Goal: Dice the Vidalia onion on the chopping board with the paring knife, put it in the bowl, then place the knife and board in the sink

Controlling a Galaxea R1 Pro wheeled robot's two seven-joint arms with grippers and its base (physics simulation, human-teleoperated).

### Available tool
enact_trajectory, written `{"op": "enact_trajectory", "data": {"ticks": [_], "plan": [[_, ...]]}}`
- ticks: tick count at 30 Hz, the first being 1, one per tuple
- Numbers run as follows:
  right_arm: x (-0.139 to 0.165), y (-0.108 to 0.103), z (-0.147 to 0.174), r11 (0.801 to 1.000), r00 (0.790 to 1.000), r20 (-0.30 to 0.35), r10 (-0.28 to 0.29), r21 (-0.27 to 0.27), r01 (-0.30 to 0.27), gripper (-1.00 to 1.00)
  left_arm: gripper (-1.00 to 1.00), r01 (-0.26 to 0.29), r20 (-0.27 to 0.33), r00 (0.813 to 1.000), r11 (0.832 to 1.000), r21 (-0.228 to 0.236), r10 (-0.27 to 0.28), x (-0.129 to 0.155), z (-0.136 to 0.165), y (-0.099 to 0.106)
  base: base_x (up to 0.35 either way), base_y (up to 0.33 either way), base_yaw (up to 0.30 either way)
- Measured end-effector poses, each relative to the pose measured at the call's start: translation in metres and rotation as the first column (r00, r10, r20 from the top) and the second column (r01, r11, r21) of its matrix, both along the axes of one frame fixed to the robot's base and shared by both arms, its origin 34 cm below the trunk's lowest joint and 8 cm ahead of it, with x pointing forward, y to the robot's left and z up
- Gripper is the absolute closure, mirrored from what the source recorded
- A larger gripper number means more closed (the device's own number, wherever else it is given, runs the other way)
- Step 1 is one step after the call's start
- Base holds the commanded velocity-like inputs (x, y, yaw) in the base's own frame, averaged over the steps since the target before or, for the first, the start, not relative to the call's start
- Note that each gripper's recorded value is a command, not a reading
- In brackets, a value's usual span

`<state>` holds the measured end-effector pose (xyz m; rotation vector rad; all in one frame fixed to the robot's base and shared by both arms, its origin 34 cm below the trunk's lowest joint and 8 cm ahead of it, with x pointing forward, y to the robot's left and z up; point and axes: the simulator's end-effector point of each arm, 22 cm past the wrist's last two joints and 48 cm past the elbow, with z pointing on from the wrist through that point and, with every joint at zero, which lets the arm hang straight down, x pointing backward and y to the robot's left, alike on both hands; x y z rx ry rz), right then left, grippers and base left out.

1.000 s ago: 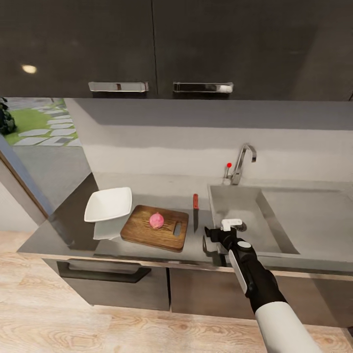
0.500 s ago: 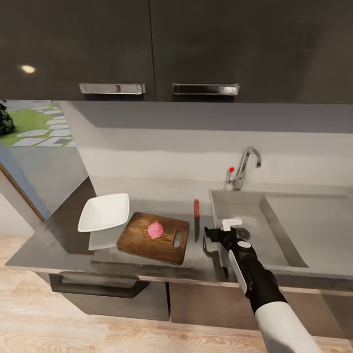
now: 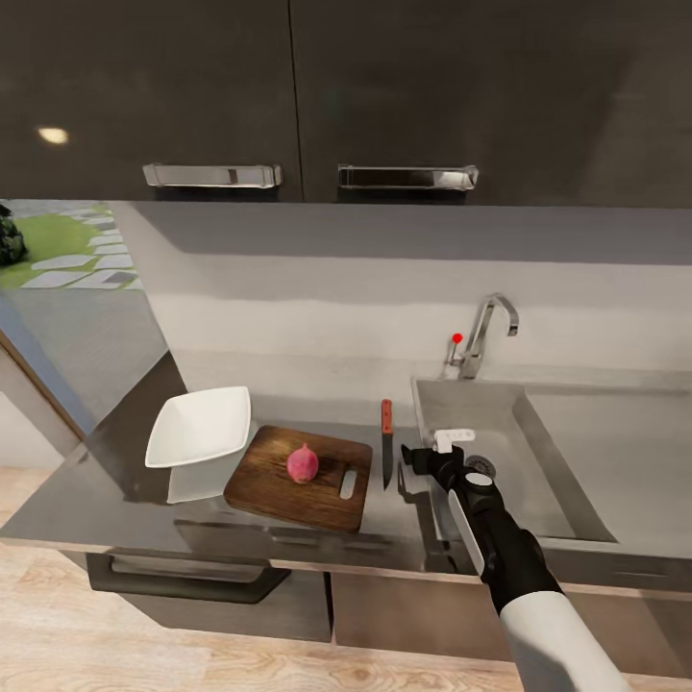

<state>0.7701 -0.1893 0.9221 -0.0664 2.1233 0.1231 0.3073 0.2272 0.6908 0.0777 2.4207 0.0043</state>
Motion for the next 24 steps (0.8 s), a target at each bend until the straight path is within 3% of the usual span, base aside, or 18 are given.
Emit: {"op": "enact_trajectory", "data": {"ticks": [24], "plan": [[-0.001,0.000,-0.011,1.000,1.000,-0.016,0.000,0.000,0.000,-1.00,-1.00,0.000,-0.018,1.000,1.000,0.000,0.000,-0.005,-0.003,0.000,0.000,0.000,0.000]]}}
